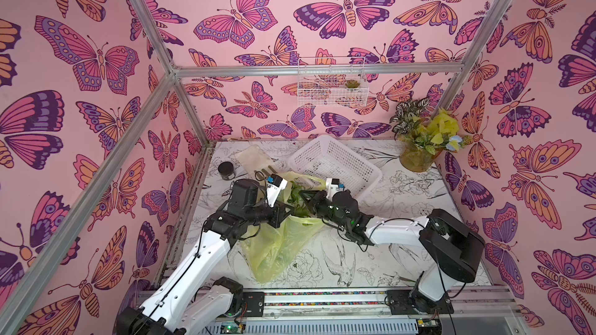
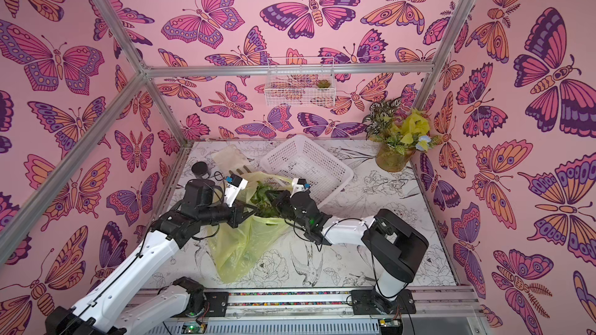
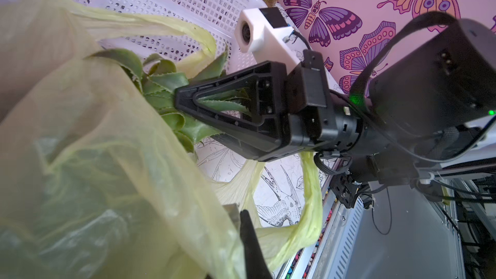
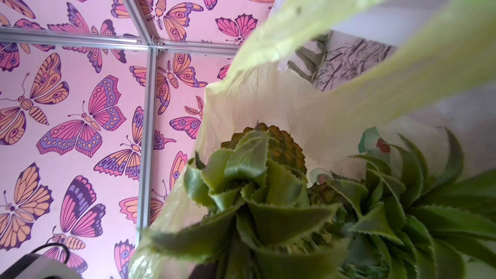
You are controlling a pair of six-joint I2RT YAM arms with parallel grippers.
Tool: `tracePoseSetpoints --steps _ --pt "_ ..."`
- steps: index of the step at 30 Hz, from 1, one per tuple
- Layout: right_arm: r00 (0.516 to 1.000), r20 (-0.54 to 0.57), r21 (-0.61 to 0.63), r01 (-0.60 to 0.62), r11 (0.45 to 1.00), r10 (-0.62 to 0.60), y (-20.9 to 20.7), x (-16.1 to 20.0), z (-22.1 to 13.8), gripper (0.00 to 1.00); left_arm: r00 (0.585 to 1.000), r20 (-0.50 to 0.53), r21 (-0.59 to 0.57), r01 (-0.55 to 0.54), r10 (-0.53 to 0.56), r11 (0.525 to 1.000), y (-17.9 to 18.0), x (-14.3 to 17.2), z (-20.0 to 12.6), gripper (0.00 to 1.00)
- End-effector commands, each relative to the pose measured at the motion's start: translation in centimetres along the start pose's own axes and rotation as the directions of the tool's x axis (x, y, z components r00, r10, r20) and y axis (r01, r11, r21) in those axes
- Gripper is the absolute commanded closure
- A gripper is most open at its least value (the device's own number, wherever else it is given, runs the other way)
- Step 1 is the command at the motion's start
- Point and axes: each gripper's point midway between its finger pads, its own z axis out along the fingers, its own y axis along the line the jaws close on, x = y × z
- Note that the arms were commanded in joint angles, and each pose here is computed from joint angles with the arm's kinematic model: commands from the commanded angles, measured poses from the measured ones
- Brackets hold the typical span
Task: Place the pineapple into a plastic bag & tie a knot
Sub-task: Place the pineapple in the plastic bag.
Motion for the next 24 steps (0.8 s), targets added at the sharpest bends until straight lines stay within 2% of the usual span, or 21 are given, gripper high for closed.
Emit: tracePoseSetpoints --steps 1,5,11,13,19,24 --pt "0.996 -0.089 -0.215 -0.011 0.977 -0.008 5.9 1.2 -0.5 1.00 0.996 0.020 0.056 -0.086 0.085 0.995 -0.9 -0.8 0.1 1.00" --pt "0.985 -0.175 -0.240 -0.043 0.970 0.000 5.9 2.6 1.7 1.00 0.993 0.033 0.066 -0.113 0.111 0.991 -0.9 -1.5 0.3 1.00" --pt "0.972 -0.225 -0.075 0.052 0.996 -0.068 1.5 3.5 4.5 1.00 0.991 0.040 0.080 -0.130 0.128 0.988 -0.9 -2.2 0.6 1.00" --pt "0.965 -0.239 0.003 0.108 0.994 -0.105 -0.3 3.6 5.1 0.97 0.991 0.042 0.079 -0.131 0.128 0.988 -0.8 -2.0 0.8 1.00" --pt "0.934 -0.260 0.214 0.304 0.928 -0.246 -4.8 2.3 4.5 0.48 0.992 0.049 0.070 -0.122 0.119 0.990 -0.3 -1.7 1.2 1.00" --pt "0.884 -0.298 0.298 0.446 0.844 -0.362 -5.8 0.9 2.6 0.30 0.992 0.044 0.027 -0.116 0.115 0.993 0.8 -1.1 1.6 1.00"
